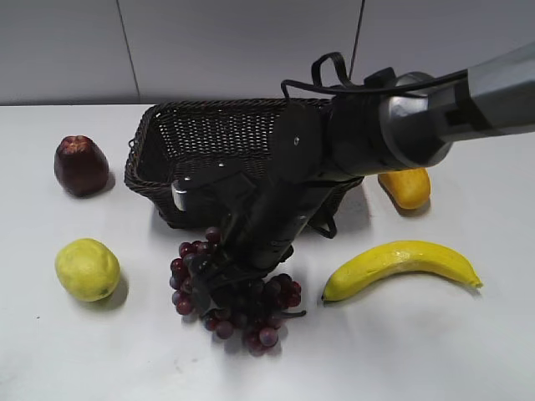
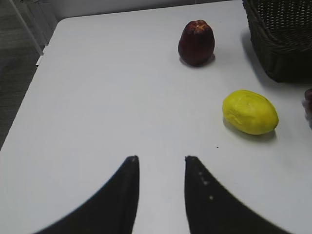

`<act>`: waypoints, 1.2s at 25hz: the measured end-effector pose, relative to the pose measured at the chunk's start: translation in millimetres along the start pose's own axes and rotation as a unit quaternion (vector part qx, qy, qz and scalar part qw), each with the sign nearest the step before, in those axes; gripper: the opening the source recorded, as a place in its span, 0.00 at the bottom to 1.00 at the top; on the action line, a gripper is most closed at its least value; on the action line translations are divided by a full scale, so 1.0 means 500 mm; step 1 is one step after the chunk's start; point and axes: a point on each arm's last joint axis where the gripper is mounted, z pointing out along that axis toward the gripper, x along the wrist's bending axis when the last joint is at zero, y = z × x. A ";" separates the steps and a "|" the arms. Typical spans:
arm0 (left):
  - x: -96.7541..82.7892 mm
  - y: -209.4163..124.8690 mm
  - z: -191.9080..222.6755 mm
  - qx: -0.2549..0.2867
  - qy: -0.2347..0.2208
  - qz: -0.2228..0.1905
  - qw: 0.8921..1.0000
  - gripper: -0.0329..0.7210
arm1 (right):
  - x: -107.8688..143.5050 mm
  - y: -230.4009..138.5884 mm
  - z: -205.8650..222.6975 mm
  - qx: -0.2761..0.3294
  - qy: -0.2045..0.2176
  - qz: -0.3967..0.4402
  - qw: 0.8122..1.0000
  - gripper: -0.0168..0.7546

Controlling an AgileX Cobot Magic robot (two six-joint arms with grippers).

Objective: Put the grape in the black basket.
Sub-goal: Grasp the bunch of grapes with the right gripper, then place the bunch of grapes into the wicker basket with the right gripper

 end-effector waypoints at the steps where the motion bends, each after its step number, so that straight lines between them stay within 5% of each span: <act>1: 0.000 0.000 0.000 0.000 0.000 0.000 1.000 0.36 | -0.001 -0.001 0.003 0.002 -0.001 -0.001 1.000 0.87; 8: 0.000 0.000 0.000 0.000 0.000 0.000 1.000 0.36 | -0.003 -0.001 0.012 0.009 -0.002 -0.006 1.000 0.52; 19: 0.000 0.000 0.000 0.000 0.000 0.000 1.000 0.36 | 0.020 0.018 -0.051 0.026 0.014 -0.043 0.999 0.52; 30: 0.000 0.000 0.000 0.000 0.000 0.000 1.000 0.36 | 0.094 0.073 -0.332 -0.163 -0.003 -0.104 0.981 0.52</act>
